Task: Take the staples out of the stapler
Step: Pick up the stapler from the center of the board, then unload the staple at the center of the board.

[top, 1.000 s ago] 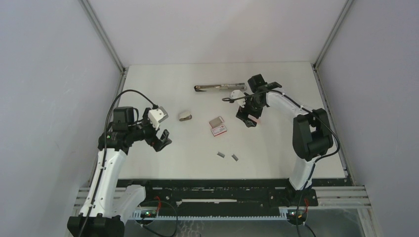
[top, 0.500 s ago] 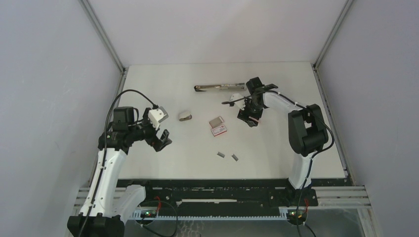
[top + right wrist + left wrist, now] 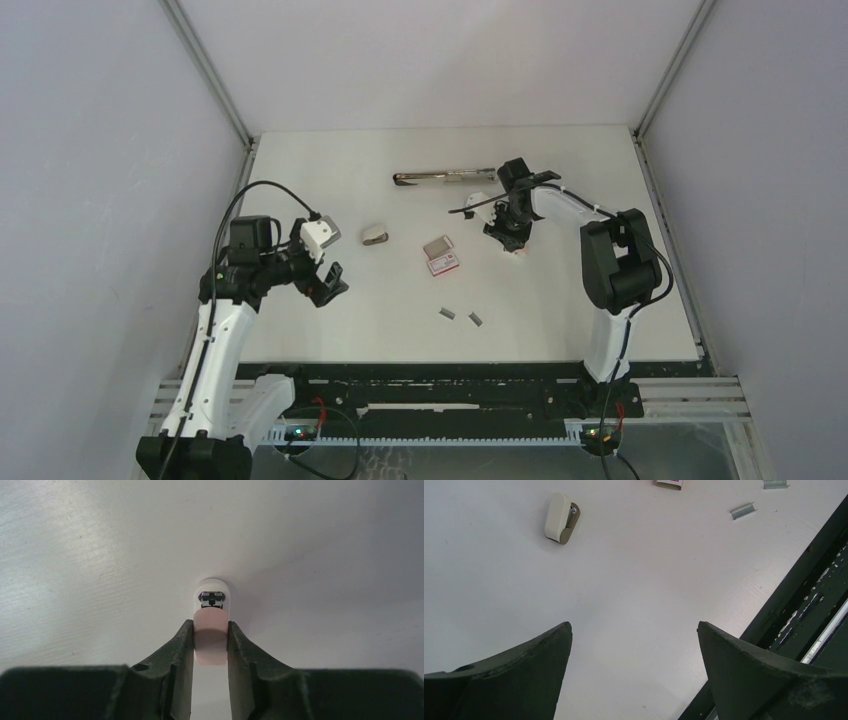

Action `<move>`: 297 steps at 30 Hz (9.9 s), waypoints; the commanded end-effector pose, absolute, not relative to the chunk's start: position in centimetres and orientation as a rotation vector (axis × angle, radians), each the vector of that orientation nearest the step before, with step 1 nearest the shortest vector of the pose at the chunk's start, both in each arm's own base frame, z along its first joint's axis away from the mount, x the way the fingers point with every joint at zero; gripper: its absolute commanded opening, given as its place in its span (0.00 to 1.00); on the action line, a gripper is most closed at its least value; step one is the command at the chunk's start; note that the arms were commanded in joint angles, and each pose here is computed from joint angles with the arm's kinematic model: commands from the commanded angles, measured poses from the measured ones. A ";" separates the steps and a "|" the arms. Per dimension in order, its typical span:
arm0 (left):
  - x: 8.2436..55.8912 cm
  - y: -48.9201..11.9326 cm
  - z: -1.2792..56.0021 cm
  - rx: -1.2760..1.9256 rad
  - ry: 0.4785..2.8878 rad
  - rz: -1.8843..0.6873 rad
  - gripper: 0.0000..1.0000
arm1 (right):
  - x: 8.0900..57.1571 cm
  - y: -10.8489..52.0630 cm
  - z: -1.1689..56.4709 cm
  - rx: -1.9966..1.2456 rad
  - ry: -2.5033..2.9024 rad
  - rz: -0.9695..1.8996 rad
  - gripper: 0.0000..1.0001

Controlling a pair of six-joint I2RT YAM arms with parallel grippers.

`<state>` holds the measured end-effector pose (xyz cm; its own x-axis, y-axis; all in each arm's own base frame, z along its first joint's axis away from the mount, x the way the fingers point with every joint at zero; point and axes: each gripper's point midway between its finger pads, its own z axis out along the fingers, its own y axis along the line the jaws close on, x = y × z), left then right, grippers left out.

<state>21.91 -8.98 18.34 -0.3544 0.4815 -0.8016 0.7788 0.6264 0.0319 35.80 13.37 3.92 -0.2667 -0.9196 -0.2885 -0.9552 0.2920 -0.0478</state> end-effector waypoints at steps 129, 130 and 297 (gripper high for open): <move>27.4 -37.6 21.1 1.065 2.148 -1.538 0.72 | 26.4 21.1 22.8 -1.477 1.458 0.488 0.00; 27.4 -37.6 21.0 1.062 2.152 -1.538 0.72 | 26.4 21.0 22.8 -1.476 1.458 0.489 0.00; 28.3 -35.2 23.5 0.925 2.012 -1.495 0.13 | 30.4 22.0 21.3 -1.056 1.989 1.322 0.89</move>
<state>29.08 -34.73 20.69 -0.7437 0.2388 -0.6244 0.6685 0.2691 -0.6933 31.59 21.75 21.45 -0.5191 -0.2863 -0.8054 -0.8488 0.2835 0.4463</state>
